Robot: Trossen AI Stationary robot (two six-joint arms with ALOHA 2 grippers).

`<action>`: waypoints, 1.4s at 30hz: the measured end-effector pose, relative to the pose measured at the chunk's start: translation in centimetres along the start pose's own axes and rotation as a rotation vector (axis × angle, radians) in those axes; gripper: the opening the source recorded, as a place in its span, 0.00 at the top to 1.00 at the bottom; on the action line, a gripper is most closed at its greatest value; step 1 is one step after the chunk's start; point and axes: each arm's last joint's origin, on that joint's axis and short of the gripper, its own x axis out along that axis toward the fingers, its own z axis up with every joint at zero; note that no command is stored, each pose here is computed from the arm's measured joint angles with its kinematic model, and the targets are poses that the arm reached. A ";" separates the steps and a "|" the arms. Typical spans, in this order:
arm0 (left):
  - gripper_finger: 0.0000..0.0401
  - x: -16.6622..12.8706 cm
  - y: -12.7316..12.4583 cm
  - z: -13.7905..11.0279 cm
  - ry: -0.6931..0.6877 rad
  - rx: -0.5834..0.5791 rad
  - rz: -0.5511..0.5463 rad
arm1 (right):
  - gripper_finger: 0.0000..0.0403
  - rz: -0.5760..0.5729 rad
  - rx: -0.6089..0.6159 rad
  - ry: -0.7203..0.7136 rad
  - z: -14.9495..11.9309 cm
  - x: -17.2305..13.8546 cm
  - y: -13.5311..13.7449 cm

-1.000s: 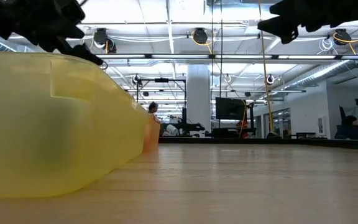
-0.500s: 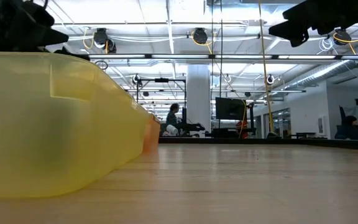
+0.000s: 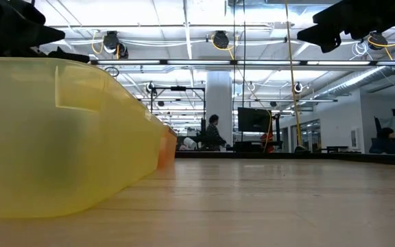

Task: Sort adapters and digital timers
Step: Return to Home Position

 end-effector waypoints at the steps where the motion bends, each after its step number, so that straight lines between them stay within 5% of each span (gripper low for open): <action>1: 0.09 0.0 0.0 0.0 -0.004 0.005 0.006 | 0.35 0.000 0.000 0.000 0.0 0.0 0.0; 17: 0.09 0.6 -0.2 -1.4 -0.024 0.049 -0.007 | 0.35 0.002 0.024 -0.042 0.2 -0.6 -0.1; 25: 0.09 0.7 -0.3 -1.7 0.000 0.037 -0.006 | 0.35 -0.013 -0.007 -0.104 -4.9 -0.8 -0.2; 42: 0.09 0.7 -0.3 -1.6 -0.011 0.113 0.000 | 0.35 -0.084 0.017 -0.216 -5.3 -3.8 -1.2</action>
